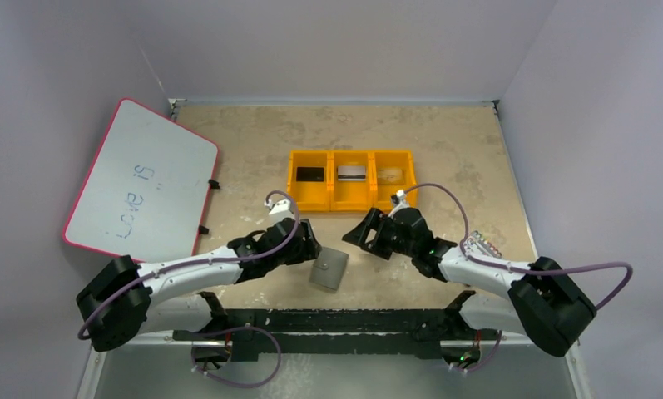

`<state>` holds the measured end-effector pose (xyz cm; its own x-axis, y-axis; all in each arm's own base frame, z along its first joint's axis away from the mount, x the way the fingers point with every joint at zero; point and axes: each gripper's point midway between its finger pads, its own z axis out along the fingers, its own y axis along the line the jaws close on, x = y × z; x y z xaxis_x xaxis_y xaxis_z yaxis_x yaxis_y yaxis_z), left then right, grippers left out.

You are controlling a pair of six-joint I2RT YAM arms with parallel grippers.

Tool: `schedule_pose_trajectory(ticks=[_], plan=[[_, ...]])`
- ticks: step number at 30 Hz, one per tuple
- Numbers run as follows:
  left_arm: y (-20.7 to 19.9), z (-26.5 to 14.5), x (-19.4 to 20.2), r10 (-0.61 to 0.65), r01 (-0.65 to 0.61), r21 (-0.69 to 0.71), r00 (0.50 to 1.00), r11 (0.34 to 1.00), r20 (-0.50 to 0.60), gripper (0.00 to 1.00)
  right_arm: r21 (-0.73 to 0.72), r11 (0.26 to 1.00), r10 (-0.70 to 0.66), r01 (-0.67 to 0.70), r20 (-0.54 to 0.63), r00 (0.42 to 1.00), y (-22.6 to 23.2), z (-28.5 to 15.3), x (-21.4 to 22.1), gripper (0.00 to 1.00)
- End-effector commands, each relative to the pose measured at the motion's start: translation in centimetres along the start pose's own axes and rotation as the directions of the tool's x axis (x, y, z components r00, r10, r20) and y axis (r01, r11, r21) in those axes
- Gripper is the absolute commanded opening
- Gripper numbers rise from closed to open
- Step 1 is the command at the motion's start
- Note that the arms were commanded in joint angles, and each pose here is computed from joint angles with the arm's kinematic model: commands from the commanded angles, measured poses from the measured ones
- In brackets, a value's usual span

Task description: Take the credit cards out of the card holder

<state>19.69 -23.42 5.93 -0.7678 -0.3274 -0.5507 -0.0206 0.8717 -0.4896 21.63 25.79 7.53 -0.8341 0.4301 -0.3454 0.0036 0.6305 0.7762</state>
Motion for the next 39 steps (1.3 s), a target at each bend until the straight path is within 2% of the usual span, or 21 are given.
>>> schedule_pose_trajectory(ticks=[1,4,11,21,27,30,33,37,39], plan=[[-2.0,-0.2,0.4,0.140,-0.141,-0.005,0.988,0.990,-0.057,0.64,0.064,0.997,0.054,-0.052,-0.031,0.998,-2.0,-0.6,2.4,0.81],[-3.3,-0.3,1.6,0.218,-0.217,0.020,0.972,0.976,-0.090,0.65,0.046,0.996,0.078,-0.077,-0.029,0.997,-1.9,-0.8,3.5,0.77],[-1.7,0.4,3.1,0.300,-0.311,-0.074,0.944,0.947,-0.134,0.64,0.052,0.993,0.111,-0.110,-0.021,0.994,-2.3,-0.6,4.1,0.72],[-3.3,1.4,4.4,0.392,-0.406,-0.066,0.906,0.911,-0.161,0.59,0.027,0.993,0.115,-0.113,-0.091,0.989,-1.7,0.6,5.4,0.71],[-2.4,1.6,5.3,0.412,-0.436,-0.116,0.893,0.893,-0.180,0.44,0.031,0.991,0.131,-0.128,-0.093,0.987,-1.8,0.9,5.6,0.66],[-2.4,1.5,5.5,0.414,-0.437,-0.119,0.893,0.891,-0.178,0.33,0.041,0.990,0.139,-0.136,-0.080,0.987,-2.0,1.1,5.4,0.58],[-2.8,1.5,5.2,0.410,-0.430,-0.117,0.897,0.895,-0.166,0.29,0.035,0.992,0.122,-0.119,-0.092,0.988,-1.8,1.4,5.5,0.52],[-4.1,1.5,5.2,0.396,-0.410,-0.075,0.905,0.909,-0.153,0.27,0.051,0.995,0.087,-0.082,-0.107,0.990,-1.6,2.1,5.4,0.50],[-5.2,1.3,5.2,0.377,-0.386,-0.034,0.914,0.922,-0.147,0.26,0.083,0.994,0.083,-0.074,-0.109,0.991,-2.1,2.1,5.5,0.41]])
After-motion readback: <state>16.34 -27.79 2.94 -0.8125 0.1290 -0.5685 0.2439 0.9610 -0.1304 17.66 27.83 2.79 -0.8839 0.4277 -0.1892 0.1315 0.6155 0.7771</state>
